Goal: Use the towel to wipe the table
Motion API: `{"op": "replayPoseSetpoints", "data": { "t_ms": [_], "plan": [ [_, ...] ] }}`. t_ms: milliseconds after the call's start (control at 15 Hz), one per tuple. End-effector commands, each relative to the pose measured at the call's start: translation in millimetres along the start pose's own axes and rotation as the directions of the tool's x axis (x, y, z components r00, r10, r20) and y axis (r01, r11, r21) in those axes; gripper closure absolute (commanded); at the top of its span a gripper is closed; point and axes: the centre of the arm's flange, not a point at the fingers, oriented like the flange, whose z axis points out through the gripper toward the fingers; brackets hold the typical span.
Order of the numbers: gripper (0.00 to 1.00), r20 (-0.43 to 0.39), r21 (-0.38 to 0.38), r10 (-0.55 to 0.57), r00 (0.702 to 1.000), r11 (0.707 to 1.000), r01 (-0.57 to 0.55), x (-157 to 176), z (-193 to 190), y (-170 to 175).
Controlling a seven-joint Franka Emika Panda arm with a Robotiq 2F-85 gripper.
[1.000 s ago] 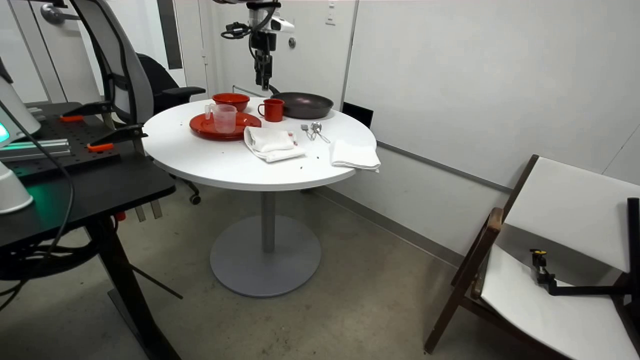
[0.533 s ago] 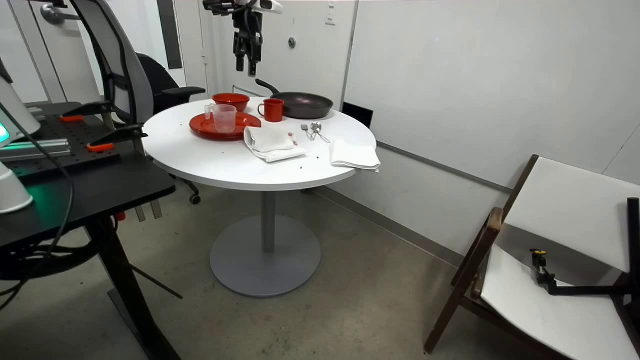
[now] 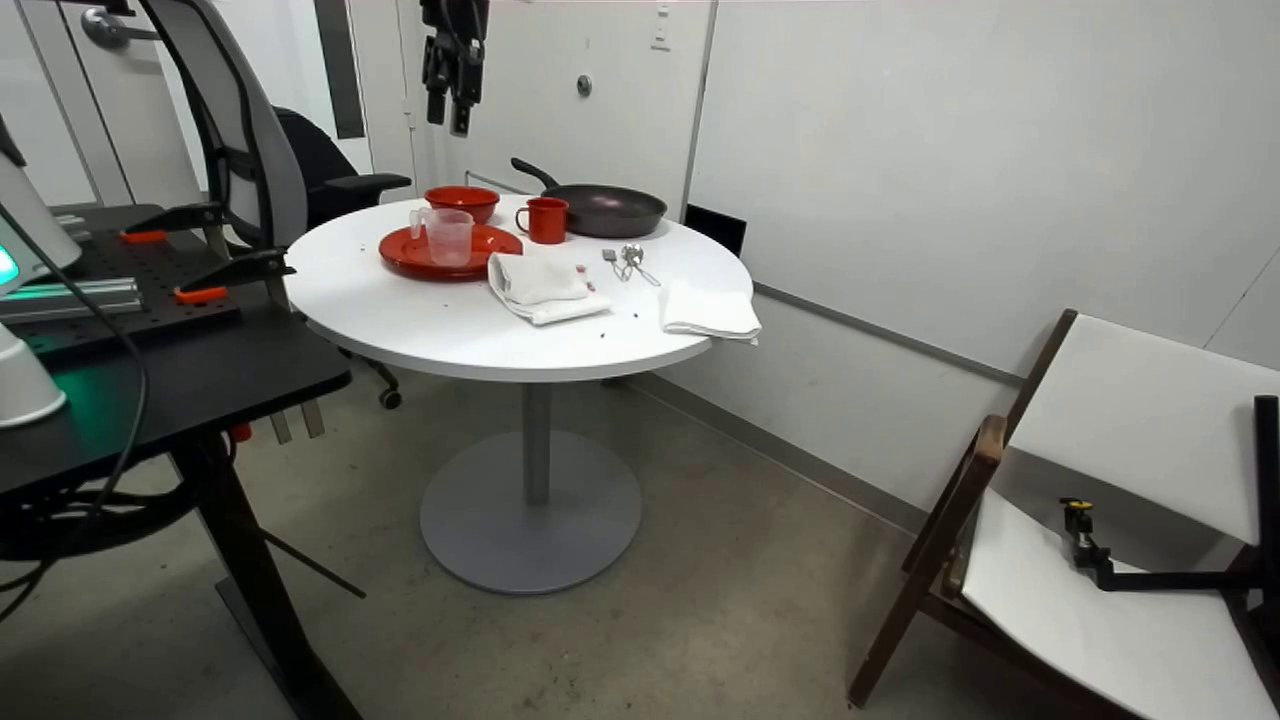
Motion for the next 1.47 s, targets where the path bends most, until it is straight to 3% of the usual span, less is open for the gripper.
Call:
{"op": "replayPoseSetpoints", "data": {
  "t_ms": [0,467,733,933,1000,1400],
  "plan": [
    [0.00,0.023,0.006,-0.030,0.999,1.000,0.030,-37.1,-22.3,1.8],
    [0.00,0.080,0.077,-0.016,0.997,0.997,0.010,-60.0,-48.3,-32.1],
    [0.00,0.086,0.120,-0.055,0.995,0.992,0.044,-58.9,-43.6,-69.2],
    [0.00,0.089,0.104,-0.029,0.996,0.994,0.020,-51.0,-29.4,-94.7],
    [0.00,0.084,0.104,-0.057,0.995,0.993,0.048,-57.5,-39.1,-80.4],
    [0.00,0.095,0.093,-0.047,0.994,0.995,0.038,-55.5,-27.4,-90.6]
  ]
}}
